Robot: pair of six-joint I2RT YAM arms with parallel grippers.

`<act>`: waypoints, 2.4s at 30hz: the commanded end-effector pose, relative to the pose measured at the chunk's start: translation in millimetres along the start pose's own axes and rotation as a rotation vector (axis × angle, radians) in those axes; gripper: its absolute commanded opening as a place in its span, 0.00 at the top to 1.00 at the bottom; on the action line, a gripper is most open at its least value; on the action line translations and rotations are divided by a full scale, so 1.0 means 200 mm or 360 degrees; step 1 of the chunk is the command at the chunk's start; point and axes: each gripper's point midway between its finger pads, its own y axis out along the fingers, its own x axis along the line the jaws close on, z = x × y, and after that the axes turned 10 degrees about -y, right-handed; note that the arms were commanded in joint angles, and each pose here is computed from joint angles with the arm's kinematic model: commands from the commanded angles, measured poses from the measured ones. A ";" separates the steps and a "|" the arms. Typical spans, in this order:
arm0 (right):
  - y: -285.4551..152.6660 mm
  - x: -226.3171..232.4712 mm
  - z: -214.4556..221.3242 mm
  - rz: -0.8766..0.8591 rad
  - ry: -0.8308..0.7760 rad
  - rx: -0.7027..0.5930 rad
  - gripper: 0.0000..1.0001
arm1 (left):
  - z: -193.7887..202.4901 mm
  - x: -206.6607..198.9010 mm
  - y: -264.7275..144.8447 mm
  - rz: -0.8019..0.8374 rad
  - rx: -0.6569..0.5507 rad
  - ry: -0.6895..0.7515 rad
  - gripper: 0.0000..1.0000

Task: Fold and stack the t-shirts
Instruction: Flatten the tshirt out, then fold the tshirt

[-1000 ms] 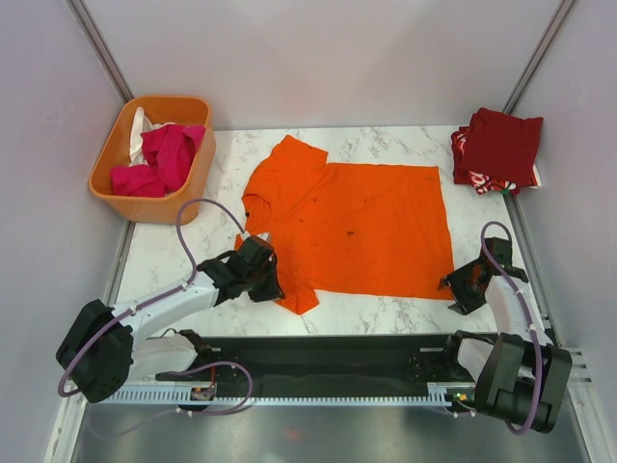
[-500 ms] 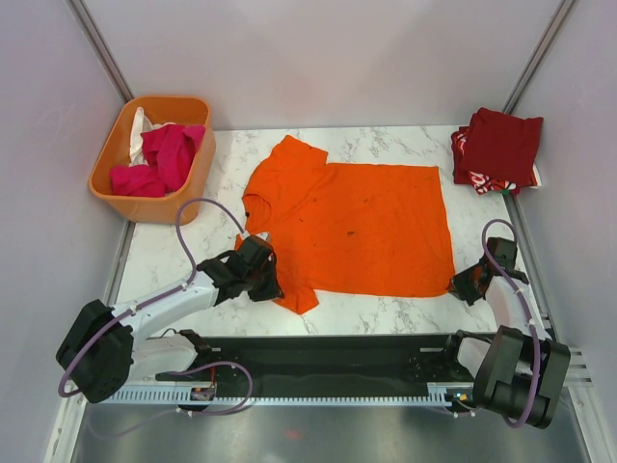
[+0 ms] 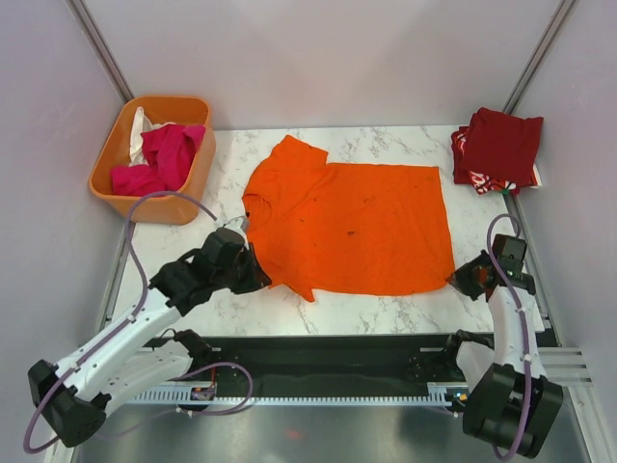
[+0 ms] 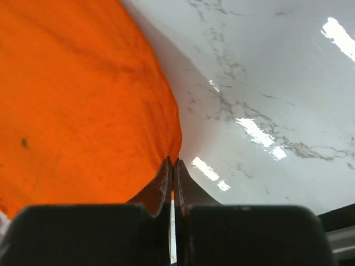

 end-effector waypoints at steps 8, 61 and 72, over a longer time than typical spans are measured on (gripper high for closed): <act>-0.20 0.18 -0.10 -0.0217 -0.0125 -0.0108 1.00 | -0.08 0.04 -0.23 -0.0132 -0.0103 0.0039 0.98; 0.47 0.60 -0.68 -0.0199 -0.0059 -0.0031 0.79 | -1.44 -0.04 0.91 -0.0550 0.0069 0.0450 0.32; 0.14 0.78 -0.93 -0.0179 -0.0291 -0.0344 0.07 | -1.58 -0.08 0.58 -0.0671 -0.0192 0.0424 0.11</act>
